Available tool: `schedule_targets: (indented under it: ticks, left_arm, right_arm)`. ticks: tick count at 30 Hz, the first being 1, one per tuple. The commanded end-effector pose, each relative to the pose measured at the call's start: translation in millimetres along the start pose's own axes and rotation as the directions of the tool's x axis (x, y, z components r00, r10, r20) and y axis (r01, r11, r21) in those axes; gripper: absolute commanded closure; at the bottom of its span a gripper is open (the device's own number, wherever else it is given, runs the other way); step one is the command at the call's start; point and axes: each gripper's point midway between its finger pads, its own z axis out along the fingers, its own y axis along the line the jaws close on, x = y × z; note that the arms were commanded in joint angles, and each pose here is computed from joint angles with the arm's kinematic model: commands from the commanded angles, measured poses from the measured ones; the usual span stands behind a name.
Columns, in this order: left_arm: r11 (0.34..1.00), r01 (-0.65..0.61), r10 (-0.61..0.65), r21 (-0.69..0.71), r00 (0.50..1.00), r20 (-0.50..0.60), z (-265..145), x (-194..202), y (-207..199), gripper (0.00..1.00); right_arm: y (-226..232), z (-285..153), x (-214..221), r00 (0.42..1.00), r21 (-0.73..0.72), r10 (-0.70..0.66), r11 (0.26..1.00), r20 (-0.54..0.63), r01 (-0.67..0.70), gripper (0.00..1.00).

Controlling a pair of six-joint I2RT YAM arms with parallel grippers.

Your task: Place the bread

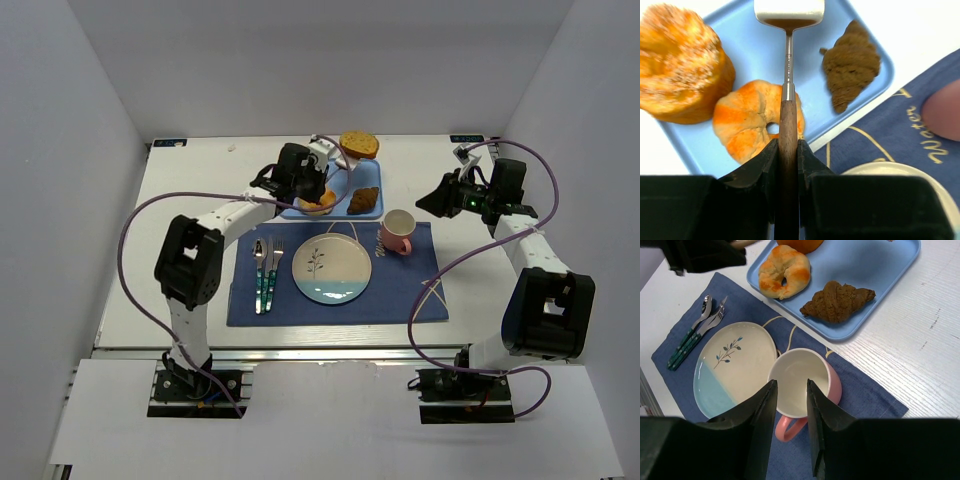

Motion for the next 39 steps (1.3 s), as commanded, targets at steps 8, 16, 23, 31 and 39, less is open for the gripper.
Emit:
schedule_targets:
  ticks: [8, 16, 23, 31, 39]
  left_arm:
    - [0.999, -0.031, 0.025, 0.035, 0.988, 0.154, -84, -42, -13, 1.00]
    - [0.997, -0.030, 0.020, 0.071, 0.990, 0.138, -147, 5, -30, 1.00]
    - [0.988, -0.049, 0.041, 0.148, 0.998, 0.057, -195, 52, -52, 1.00]
    - [0.977, -0.049, 0.060, 0.209, 0.997, -0.051, -236, 95, -67, 1.00]
    - [0.973, -0.029, 0.088, 0.230, 0.963, -0.253, -243, 140, -76, 1.00]
  right_arm:
    - [0, -5, -7, 0.998, 0.007, -0.063, 0.998, 0.015, 0.063, 0.64]
    - [-1, -7, -14, 0.996, 0.020, -0.088, 0.996, 0.009, 0.087, 0.64]
    - [-2, -9, -18, 0.995, 0.033, -0.100, 0.994, -0.009, 0.100, 0.64]
    - [0, -13, -22, 0.995, 0.045, -0.101, 0.994, -0.010, 0.101, 0.64]
    - [1, -16, -25, 0.994, 0.058, -0.112, 0.992, -0.016, 0.113, 0.64]
